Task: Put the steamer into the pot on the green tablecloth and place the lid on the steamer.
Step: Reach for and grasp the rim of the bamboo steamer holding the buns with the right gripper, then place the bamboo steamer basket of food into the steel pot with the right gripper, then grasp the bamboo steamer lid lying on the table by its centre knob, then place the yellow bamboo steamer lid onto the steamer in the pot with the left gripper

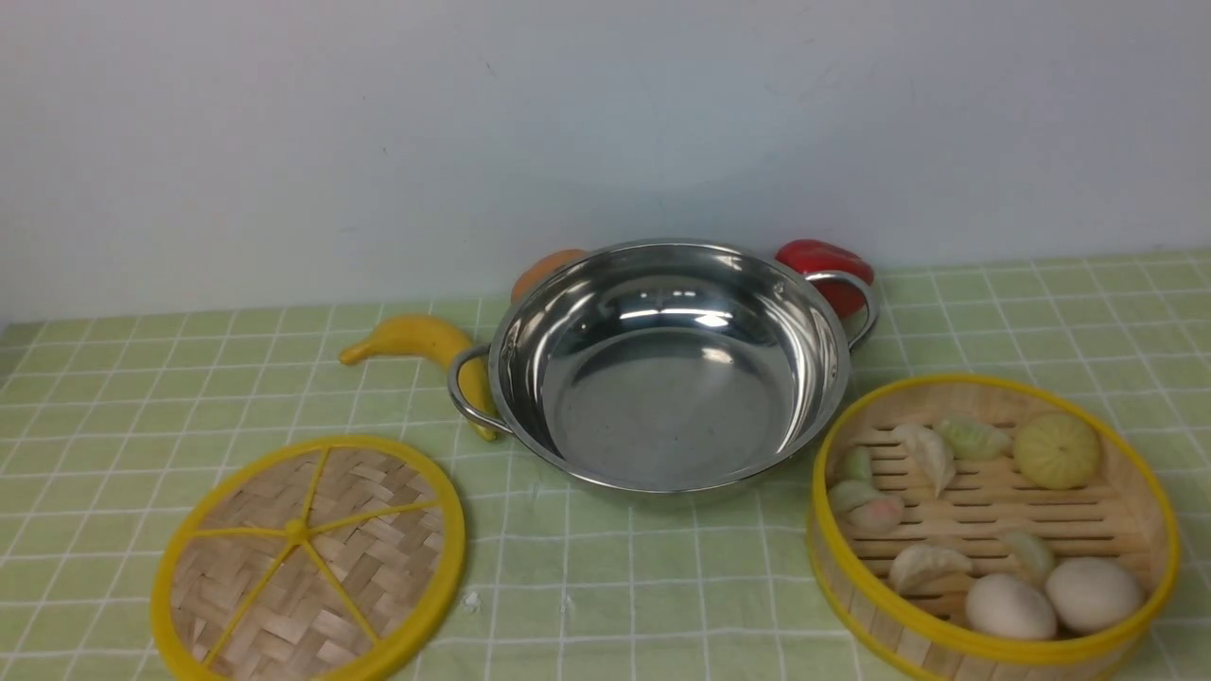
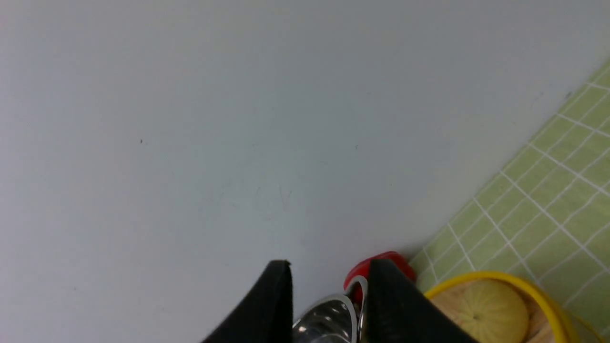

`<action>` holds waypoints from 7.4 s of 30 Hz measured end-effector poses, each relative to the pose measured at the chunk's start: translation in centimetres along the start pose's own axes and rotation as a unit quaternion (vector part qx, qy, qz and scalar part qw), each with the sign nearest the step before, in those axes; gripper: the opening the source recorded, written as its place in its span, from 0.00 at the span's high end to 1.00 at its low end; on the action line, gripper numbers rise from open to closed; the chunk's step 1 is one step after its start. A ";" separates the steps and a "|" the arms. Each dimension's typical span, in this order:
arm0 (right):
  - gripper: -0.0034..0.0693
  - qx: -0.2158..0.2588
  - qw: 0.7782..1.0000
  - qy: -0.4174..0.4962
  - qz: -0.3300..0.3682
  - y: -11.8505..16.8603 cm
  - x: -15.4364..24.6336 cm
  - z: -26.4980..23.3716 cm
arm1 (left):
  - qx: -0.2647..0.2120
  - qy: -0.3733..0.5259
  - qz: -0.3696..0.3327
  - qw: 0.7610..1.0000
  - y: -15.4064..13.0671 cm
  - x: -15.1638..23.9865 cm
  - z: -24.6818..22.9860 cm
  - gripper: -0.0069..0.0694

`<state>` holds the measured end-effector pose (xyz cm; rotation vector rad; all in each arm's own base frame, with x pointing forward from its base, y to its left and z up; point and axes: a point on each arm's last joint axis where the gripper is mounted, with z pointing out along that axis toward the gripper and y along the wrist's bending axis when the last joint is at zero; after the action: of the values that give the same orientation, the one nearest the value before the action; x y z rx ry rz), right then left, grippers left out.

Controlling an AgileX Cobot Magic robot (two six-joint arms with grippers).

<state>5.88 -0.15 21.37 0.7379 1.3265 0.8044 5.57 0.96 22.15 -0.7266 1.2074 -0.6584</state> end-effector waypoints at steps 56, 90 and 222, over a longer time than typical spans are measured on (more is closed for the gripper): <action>0.62 0.360 0.726 0.490 -0.322 -3.3 2.6 22.6 | -0.254 0.585 0.302 0.708 -0.2 2.2 14.5 0.59; 0.88 0.291 0.767 0.459 -0.340 6.5 -4.3 28.1 | -0.252 0.582 0.304 0.711 -0.2 2.2 14.6 0.59; 0.17 0.105 0.824 0.260 -0.492 25.3 -13.0 11.4 | -0.052 0.619 0.519 0.587 -16.3 28.4 34.1 0.76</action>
<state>14.23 2.41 50.74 -0.1040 2.0309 -0.0159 44.08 -26.23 25.06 0.6558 2.6198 0.0565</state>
